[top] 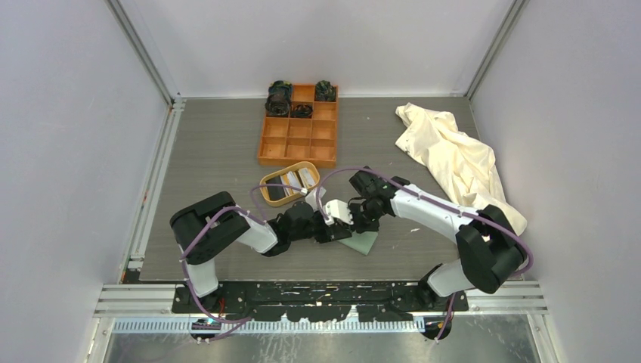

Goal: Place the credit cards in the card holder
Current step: Close the card holder at the center of the board.

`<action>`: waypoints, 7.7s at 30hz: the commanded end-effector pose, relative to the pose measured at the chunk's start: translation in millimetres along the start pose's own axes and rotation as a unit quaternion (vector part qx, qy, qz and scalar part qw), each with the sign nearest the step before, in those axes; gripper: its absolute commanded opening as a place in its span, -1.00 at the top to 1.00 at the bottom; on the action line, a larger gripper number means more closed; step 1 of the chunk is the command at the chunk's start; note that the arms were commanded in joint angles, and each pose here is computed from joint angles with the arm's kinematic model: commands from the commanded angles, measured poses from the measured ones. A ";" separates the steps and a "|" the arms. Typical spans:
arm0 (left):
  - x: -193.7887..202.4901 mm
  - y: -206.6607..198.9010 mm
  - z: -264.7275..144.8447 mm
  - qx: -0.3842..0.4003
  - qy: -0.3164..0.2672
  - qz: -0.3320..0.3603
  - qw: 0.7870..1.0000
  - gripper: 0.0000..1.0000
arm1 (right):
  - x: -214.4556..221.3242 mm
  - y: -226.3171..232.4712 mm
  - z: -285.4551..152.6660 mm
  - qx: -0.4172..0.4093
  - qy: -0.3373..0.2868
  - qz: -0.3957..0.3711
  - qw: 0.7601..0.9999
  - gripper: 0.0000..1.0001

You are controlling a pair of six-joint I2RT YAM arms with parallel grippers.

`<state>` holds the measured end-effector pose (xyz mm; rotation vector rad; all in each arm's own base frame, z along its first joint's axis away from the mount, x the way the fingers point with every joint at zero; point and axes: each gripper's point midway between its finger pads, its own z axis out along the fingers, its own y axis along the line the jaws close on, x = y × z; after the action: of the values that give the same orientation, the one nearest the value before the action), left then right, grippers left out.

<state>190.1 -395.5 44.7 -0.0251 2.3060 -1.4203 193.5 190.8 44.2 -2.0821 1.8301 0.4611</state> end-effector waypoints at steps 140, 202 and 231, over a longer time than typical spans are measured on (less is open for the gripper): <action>21.4 30.9 17.9 -0.034 -0.011 0.034 0.999 1.00 | 10.1 4.8 0.0 -0.049 -0.019 0.156 0.986 0.78; 56.0 111.6 -7.9 -0.154 0.021 0.000 0.988 1.00 | -24.5 -3.2 -3.1 -0.030 -0.019 0.196 0.980 0.92; 40.9 80.1 -5.9 -0.102 0.004 0.000 0.995 1.00 | -10.6 -3.3 -53.7 -0.017 -0.130 0.146 0.981 0.12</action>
<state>182.9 -409.4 38.7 -0.1209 2.1897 -1.5135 200.1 171.4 94.8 -1.6483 2.0667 0.7376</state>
